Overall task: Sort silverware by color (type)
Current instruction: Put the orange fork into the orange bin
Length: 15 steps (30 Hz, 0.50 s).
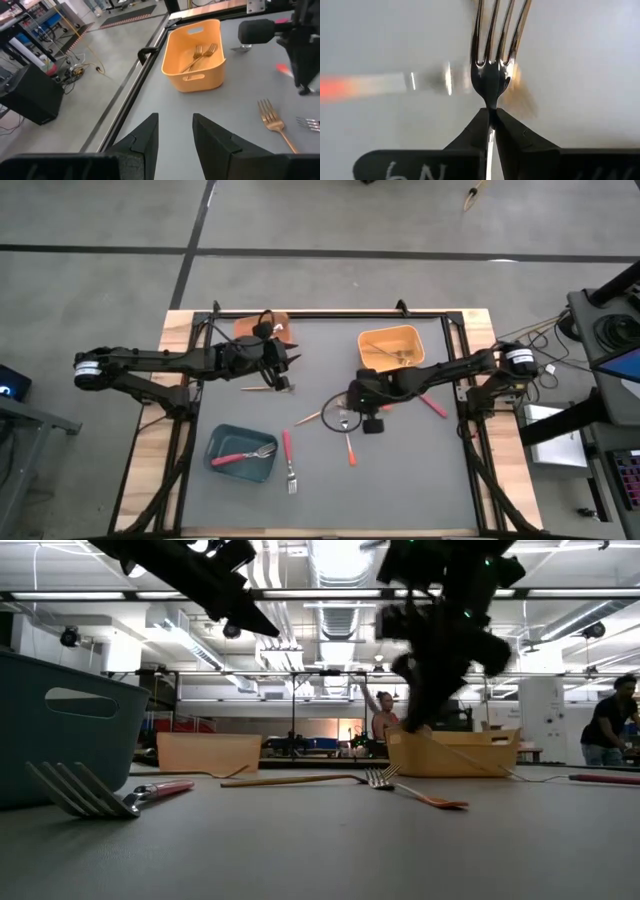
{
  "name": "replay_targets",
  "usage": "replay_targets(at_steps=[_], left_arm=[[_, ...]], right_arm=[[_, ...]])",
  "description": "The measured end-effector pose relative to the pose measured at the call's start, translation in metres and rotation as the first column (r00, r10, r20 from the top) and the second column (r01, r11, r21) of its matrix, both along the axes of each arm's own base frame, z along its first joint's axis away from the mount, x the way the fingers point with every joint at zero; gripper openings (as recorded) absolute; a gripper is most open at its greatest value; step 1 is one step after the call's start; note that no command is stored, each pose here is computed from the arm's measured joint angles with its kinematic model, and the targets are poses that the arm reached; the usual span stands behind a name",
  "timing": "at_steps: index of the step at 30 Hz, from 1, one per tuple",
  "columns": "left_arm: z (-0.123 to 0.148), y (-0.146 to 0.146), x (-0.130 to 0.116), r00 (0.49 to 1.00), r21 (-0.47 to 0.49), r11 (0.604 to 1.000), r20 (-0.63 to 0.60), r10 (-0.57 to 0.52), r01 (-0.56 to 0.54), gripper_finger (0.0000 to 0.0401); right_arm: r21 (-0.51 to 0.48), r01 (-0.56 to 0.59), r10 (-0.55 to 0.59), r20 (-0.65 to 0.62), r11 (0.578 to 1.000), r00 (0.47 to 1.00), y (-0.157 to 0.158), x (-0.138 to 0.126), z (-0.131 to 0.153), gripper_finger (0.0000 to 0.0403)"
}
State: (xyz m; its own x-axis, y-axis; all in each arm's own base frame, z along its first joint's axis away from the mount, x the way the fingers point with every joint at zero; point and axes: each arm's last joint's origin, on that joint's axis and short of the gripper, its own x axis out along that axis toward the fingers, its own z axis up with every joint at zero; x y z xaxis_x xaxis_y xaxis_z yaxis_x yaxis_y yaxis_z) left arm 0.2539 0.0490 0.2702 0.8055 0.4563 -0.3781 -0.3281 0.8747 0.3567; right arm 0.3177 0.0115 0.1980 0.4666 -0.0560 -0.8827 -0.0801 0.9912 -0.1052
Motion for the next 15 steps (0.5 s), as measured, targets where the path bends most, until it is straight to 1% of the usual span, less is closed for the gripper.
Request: replay_targets(at_steps=[4,6,8,12,14,15], left_arm=[[0.001,0.0,0.0,1.0,0.0,1.0,0.011,-0.002,0.002,0.0102],[0.002,0.0,0.001,1.0,-0.002,1.0,0.021,-0.001,0.001,0.0102],[0.002,0.0,0.001,1.0,-0.004,1.0,0.023,0.0,0.0,0.0102],[0.002,0.0,0.001,0.999,-0.016,1.0,0.032,0.005,-0.005,0.0102],[0.002,0.0,0.001,0.999,-0.022,1.0,0.036,0.008,-0.007,0.0102],[0.002,0.0,0.001,0.999,-0.025,1.0,0.038,0.01,-0.009,0.0102]], right_arm=[[0.033,0.047,-0.053,0.191,0.998,0.98,0.0,0.004,0.005,0.0011],[0.011,0.087,-0.087,0.277,0.996,0.957,0.0,0.003,0.006,0.0011],[-0.018,0.128,-0.112,0.371,0.992,0.922,0.001,0.004,0.009,0.0011],[-0.03,0.19,-0.143,0.551,0.981,0.823,0.002,0.008,0.013,0.0011],[-0.034,0.198,-0.129,0.649,0.98,0.75,0.001,0.01,0.017,0.0011],[-0.039,0.197,-0.114,0.701,0.98,0.704,0.001,0.012,0.021,0.0011]])
